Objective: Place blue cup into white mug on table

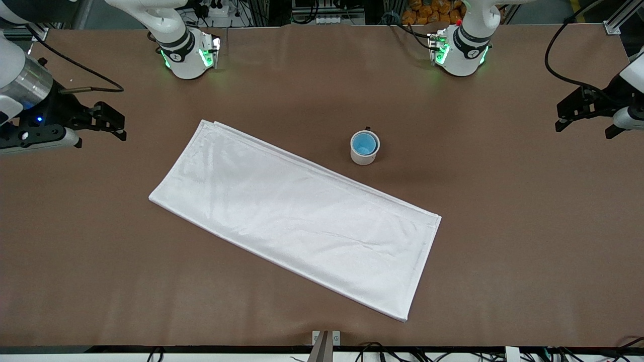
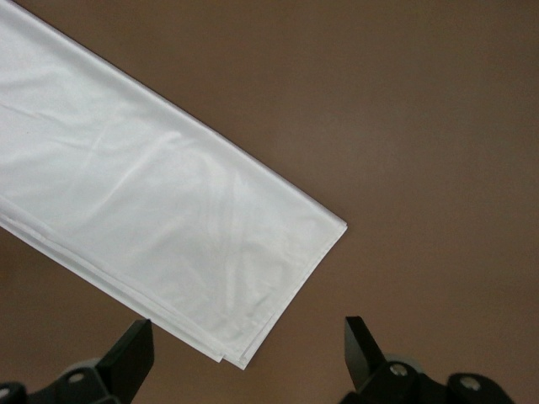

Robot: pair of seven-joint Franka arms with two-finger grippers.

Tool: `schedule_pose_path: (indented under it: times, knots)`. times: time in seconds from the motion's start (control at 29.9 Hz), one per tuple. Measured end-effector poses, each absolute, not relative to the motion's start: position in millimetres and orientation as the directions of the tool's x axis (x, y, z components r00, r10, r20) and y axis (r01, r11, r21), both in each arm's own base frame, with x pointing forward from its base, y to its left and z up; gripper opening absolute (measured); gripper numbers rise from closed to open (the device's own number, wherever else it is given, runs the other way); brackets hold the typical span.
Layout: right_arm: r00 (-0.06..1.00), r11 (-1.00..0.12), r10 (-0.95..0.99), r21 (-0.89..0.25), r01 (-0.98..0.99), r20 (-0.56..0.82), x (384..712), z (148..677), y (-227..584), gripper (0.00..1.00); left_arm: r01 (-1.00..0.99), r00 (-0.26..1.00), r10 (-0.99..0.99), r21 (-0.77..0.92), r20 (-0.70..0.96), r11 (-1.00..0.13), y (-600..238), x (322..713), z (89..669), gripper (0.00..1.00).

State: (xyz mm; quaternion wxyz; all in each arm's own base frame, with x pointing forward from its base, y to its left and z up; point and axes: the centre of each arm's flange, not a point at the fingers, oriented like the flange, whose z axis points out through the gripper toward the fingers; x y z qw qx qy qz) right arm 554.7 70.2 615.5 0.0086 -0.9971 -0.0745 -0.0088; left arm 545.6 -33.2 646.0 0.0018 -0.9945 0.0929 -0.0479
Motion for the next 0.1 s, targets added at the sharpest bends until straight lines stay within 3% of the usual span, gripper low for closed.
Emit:
schedule_pose_path:
  times: [0.1]
  knots:
    - [0.989,-0.989,0.148,-0.016,0.148,0.018,554.8,615.3,69.9,1.0,-0.185,0.978,-0.185,-0.012,0.095,-0.983,-33.2,545.7,645.8,1.0]
